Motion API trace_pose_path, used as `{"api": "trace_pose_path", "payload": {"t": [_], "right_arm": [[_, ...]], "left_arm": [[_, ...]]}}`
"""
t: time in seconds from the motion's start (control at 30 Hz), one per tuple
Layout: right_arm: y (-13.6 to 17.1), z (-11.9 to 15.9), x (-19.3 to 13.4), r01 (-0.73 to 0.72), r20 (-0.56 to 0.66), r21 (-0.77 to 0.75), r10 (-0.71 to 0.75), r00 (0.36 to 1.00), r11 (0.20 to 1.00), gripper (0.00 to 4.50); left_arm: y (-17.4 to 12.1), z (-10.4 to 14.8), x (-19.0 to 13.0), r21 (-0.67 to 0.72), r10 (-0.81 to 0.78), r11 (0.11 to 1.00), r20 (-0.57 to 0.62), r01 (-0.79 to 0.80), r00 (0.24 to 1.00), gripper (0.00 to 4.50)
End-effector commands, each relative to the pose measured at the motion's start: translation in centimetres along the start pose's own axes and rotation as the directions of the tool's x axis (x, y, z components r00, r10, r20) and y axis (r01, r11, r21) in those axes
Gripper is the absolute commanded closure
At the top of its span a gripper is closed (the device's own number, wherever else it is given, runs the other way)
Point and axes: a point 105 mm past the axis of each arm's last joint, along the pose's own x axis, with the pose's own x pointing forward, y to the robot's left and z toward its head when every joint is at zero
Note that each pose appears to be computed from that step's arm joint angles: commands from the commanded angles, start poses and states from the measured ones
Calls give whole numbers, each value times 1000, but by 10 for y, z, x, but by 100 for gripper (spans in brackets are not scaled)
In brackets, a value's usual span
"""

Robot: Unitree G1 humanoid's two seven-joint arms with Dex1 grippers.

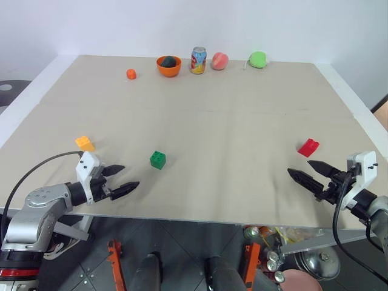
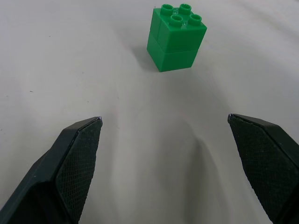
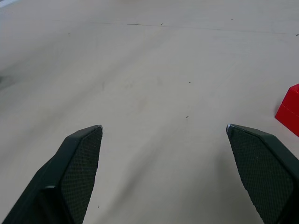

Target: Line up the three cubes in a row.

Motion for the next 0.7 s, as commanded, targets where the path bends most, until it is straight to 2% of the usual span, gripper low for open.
{"api": "trace_pose_path", "payload": {"t": [0.03, 0.1, 0.27, 0.43, 0.53, 0.7], "right_arm": [[-3, 14, -1, 32, 34, -59, -30, 999, 998, 10], [-20, 14, -4, 129, 24, -95, -127, 992, 987, 10], [-54, 14, -6, 320, 11, -156, -322, 947, 935, 10], [-71, 8, -4, 405, -11, -183, -413, 910, 896, 10], [-77, 4, 6, 445, -25, -191, -457, 889, 875, 10], [-59, 2, 29, 406, -16, -183, -416, 909, 895, 10]], "left_arm": [[0, 21, 4, 58, -30, 998, 67, 26, 997, 4], [-7, 47, 12, 90, -106, 992, 145, 94, 984, 4], [-37, 81, 27, 192, -308, 943, 187, 273, 933, 4], [-62, 88, 42, 307, -448, 867, 141, 391, 883, 4], [-69, 85, 54, 373, -480, 828, 89, 418, 873, 4], [-75, 74, 63, 388, -507, 805, 60, 448, 860, 4]]}}
